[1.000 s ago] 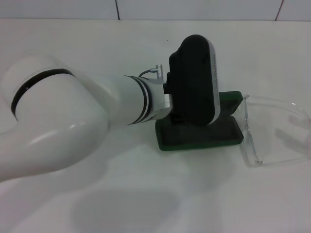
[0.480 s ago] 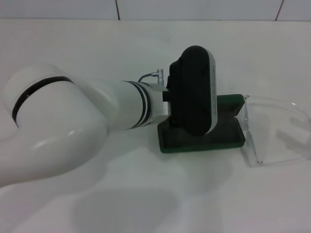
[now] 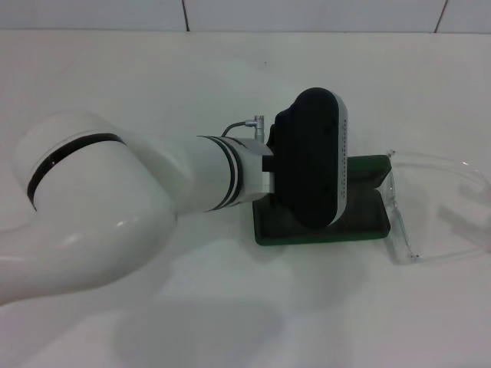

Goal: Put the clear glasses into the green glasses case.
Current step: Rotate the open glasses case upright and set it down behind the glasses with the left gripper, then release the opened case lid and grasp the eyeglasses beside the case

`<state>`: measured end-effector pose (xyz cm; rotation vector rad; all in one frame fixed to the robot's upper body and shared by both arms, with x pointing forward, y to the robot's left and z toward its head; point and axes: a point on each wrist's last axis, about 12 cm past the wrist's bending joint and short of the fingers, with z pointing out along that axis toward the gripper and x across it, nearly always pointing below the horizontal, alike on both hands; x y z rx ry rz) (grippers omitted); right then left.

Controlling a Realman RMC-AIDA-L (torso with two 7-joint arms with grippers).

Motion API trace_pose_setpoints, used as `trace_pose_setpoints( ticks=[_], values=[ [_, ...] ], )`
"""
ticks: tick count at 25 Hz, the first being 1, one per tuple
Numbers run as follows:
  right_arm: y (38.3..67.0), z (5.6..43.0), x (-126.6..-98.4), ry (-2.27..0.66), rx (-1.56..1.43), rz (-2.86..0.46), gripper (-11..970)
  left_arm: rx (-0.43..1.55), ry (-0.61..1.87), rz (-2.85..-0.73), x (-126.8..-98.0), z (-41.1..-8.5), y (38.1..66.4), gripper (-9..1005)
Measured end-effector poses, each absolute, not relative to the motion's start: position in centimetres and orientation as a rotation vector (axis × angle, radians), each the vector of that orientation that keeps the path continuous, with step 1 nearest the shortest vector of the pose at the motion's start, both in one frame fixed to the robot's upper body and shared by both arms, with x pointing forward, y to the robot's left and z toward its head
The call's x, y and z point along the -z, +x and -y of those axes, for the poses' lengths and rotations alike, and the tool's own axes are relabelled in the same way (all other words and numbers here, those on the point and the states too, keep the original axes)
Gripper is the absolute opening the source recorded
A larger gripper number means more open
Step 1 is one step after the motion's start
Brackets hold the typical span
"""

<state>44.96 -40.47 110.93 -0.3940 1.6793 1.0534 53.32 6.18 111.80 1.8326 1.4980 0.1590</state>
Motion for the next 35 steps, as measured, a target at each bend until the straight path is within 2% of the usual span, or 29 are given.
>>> trace_pose_setpoints(
  ticks=[7, 27, 35],
  values=[
    [44.8, 40.5, -110.9, -0.389, -1.052, -1.680, 603, -0.164, 1.830, -1.497, -111.9, -6.3, 53.5, 246],
    [44.4, 40.6, -110.8, -0.379, -1.058, -1.679, 599, -0.151, 1.853, -1.513, -112.0, -6.6, 52.5, 460],
    [44.2, 40.7, -110.8, -0.371, -1.058, -1.670, 597, -0.125, 1.810, -1.502, -113.0, -6.7, 51.7, 450]
  ],
)
